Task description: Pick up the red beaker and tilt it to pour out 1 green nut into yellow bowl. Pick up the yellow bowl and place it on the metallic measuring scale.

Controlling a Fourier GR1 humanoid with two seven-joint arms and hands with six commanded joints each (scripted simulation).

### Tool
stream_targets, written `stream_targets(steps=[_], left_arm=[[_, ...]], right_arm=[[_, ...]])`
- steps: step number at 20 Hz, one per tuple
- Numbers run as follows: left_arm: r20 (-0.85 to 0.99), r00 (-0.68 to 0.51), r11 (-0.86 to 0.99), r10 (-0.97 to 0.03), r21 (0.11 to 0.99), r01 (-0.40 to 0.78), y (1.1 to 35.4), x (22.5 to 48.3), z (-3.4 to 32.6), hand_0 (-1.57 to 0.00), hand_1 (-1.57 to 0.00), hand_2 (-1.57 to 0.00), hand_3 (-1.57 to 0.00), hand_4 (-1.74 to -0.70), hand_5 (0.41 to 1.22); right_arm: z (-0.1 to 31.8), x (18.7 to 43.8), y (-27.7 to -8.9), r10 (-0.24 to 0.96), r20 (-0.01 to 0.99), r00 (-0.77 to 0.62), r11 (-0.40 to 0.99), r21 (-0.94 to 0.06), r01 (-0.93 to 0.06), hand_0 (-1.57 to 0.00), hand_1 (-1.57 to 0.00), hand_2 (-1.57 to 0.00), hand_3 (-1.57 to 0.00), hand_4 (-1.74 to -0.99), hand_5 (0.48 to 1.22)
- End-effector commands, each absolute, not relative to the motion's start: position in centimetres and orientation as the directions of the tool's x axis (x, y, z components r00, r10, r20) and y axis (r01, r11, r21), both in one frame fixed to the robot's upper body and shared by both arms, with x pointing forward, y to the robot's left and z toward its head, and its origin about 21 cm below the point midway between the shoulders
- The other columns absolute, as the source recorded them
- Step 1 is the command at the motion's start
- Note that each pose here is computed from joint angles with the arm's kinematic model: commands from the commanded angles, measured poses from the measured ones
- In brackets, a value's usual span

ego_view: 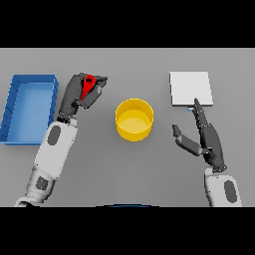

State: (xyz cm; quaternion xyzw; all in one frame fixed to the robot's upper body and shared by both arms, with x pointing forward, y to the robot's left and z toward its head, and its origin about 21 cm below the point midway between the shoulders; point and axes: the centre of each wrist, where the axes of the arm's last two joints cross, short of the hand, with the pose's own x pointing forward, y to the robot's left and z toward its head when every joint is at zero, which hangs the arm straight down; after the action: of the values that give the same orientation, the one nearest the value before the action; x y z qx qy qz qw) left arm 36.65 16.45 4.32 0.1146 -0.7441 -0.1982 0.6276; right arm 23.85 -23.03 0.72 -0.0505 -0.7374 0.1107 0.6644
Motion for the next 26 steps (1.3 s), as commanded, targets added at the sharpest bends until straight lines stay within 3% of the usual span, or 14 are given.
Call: stream_targets(steps=[1, 4, 7, 11, 15, 17, 20, 23, 26], left_arm=[[0.879, -0.185, 0.885, -0.439, 0.459, 0.082, 16.6, 36.7, 4.6, -1.57, -1.57, -1.56, -1.56, -1.62, 1.165], [0.858, -0.180, 0.861, -0.481, 0.501, 0.089, 17.2, 37.1, 5.2, -1.57, -1.57, -1.56, -1.56, -1.62, 1.140], [0.764, -0.232, 0.760, -0.602, 0.638, 0.126, 16.5, 37.3, 6.4, -1.57, -1.57, -1.57, -1.57, -1.68, 1.123], [0.527, -0.315, 0.511, -0.789, 0.848, 0.138, 15.3, 38.1, 8.4, -1.57, -1.57, -1.57, -1.57, -1.71, 1.136], [0.281, -0.396, 0.226, -0.874, 0.957, 0.181, 13.9, 38.6, 9.3, -1.57, -1.57, -1.57, -1.57, -1.73, 1.182], [0.186, -0.435, 0.107, -0.881, 0.974, 0.198, 13.1, 38.8, 10.0, -1.57, -1.57, -1.57, -1.57, -1.73, 1.196], [0.032, -0.478, -0.080, -0.878, 0.974, 0.212, 11.9, 39.2, 11.2, -1.57, -1.57, -1.57, -1.57, -1.61, 1.208], [-0.120, -0.509, -0.257, -0.852, 0.944, 0.208, 10.5, 39.5, 11.4, -1.57, -1.57, -1.57, -1.36, -1.66, 1.214], [-0.268, -0.532, -0.418, -0.803, 0.890, 0.183, 8.7, 39.6, 11.6, -1.57, -1.57, -1.57, -1.30, -1.69, 1.218]], right_arm=[[0.8, 23.7, -23.2, 0.220, 0.968, -0.116, 0.970, -0.230, -0.074, 0.00, 0.00, 0.00, 0.00, -1.277, 0.672], [0.7, 23.6, -23.3, 0.216, 0.971, -0.098, 0.972, -0.224, -0.074, 0.00, 0.00, 0.00, 0.00, -1.277, 0.679], [0.7, 23.6, -23.0, 0.205, 0.975, -0.088, 0.974, -0.212, -0.077, 0.00, 0.00, 0.00, 0.00, -1.277, 0.688], [1.0, 23.6, -22.9, 0.208, 0.974, -0.089, 0.975, -0.214, -0.067, 0.00, 0.00, 0.00, 0.00, -1.280, 0.690], [1.1, 23.6, -23.0, 0.227, 0.970, -0.091, 0.970, -0.233, -0.063, 0.00, 0.00, 0.00, 0.00, -1.289, 0.695], [1.0, 23.5, -22.9, 0.225, 0.969, -0.100, 0.971, -0.232, -0.063, 0.00, 0.00, 0.00, 0.00, -1.290, 0.694], [0.7, 23.7, -22.8, 0.198, 0.978, -0.065, 0.978, -0.202, -0.061, 0.00, 0.00, 0.00, 0.00, -1.284, 0.678], [0.6, 23.5, -22.8, 0.167, 0.984, -0.061, 0.984, -0.171, -0.057, 0.00, 0.00, 0.00, 0.00, -1.279, 0.651], [0.6, 23.3, -22.7, 0.147, 0.987, -0.067, 0.987, -0.150, -0.053, 0.00, 0.00, 0.00, 0.00, -1.299, 0.627]])
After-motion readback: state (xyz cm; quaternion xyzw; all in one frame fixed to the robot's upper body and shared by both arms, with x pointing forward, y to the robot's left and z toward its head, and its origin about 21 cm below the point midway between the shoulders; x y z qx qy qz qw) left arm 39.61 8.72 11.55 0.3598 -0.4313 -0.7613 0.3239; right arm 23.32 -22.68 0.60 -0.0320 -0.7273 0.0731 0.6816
